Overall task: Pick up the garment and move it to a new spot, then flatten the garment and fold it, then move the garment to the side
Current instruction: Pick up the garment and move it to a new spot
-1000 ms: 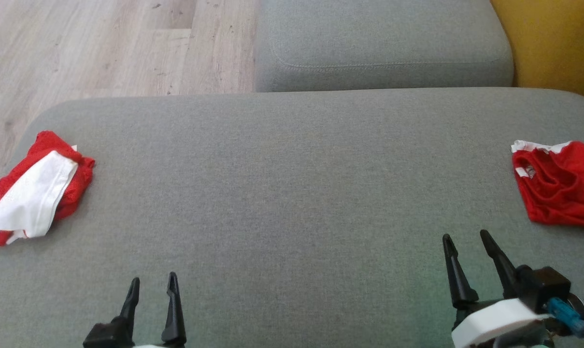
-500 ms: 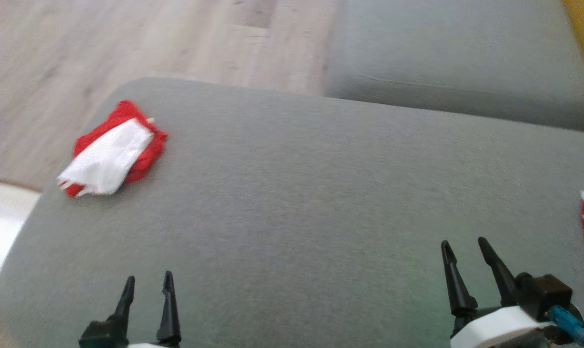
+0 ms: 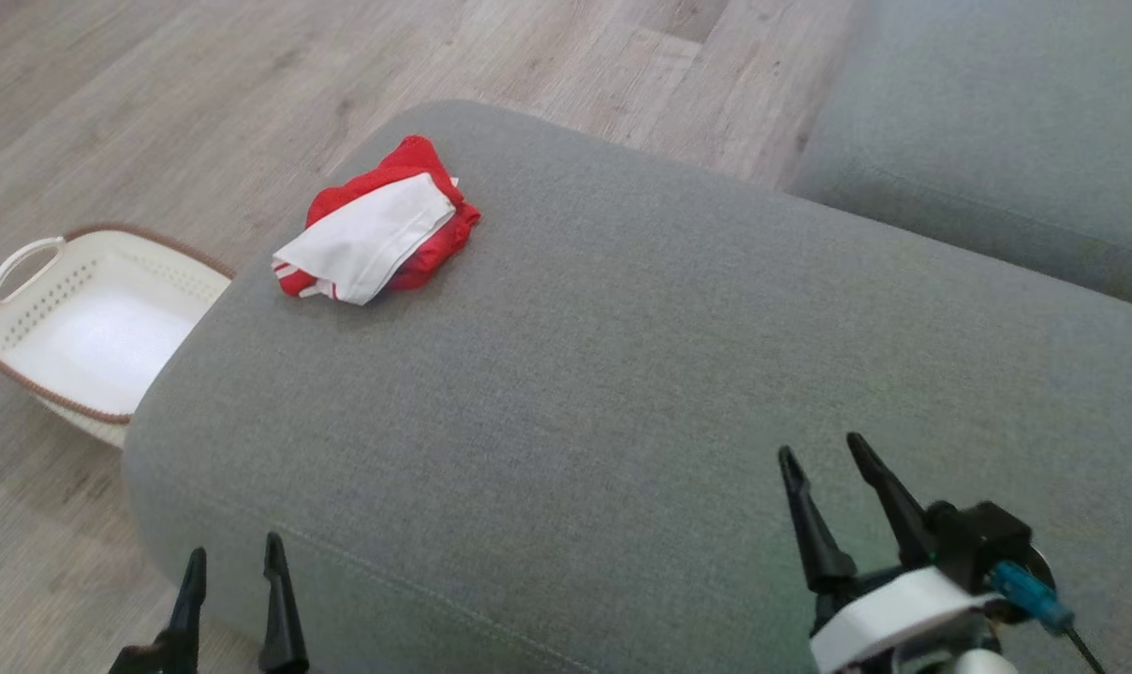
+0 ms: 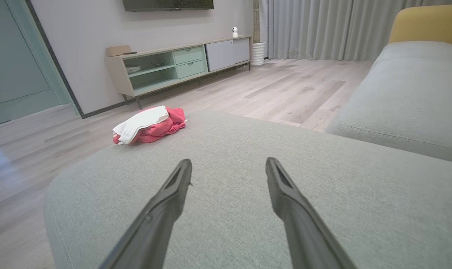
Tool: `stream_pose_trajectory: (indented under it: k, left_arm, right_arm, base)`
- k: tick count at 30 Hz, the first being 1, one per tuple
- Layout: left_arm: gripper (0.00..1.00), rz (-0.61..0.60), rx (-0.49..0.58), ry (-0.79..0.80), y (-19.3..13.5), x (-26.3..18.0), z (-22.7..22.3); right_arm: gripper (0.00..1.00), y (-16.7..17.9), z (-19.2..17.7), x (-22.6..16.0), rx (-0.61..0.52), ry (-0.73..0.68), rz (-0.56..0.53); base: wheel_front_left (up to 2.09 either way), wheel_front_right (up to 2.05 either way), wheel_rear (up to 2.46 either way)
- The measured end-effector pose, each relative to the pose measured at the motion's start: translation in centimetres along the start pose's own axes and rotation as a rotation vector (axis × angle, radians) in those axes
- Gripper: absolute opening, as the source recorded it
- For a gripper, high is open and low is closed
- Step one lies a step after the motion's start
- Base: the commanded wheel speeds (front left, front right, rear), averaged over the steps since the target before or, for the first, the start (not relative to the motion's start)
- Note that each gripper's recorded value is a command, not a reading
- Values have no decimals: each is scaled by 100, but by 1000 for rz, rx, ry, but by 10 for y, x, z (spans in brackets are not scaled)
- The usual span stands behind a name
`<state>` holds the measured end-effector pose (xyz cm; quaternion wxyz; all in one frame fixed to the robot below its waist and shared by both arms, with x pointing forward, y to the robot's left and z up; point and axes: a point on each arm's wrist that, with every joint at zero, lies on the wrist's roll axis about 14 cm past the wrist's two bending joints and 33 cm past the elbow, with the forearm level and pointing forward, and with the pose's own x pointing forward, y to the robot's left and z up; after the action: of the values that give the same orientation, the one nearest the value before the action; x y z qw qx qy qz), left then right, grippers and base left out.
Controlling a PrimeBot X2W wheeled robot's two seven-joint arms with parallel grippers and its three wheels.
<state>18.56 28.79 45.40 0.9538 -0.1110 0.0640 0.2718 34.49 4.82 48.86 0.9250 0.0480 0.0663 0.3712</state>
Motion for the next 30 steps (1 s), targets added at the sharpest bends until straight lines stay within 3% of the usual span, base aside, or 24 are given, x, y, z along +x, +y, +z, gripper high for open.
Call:
stream_pose_trajectory:
  k: [10, 16, 19, 24, 30]
  left_arm:
    - [100, 28, -4, -46, 7, 0, 16]
    - [100, 35, 80, -95, 31, 12, 50]
    - [100, 18, 156, -185, 36, 37, 97]
    - [100, -63, 285, -327, 11, 95, 184]
    - [100, -108, 351, -300, -17, 159, 208]
  right_arm:
    - [100, 12, -5, 8, 5, 13, 46]
    - [100, -8, 7, 9, -21, -21, -9]
    - [100, -15, 13, 12, -44, -29, -23]
    - [100, -36, 19, 16, -67, -23, -69]
    - [100, -62, 35, 23, -102, -53, -129]
  base:
    - [0, 0, 0]
    - [0, 0, 0]
    - [0, 0, 0]
    - [0, 0, 0]
    - [0, 0, 0]
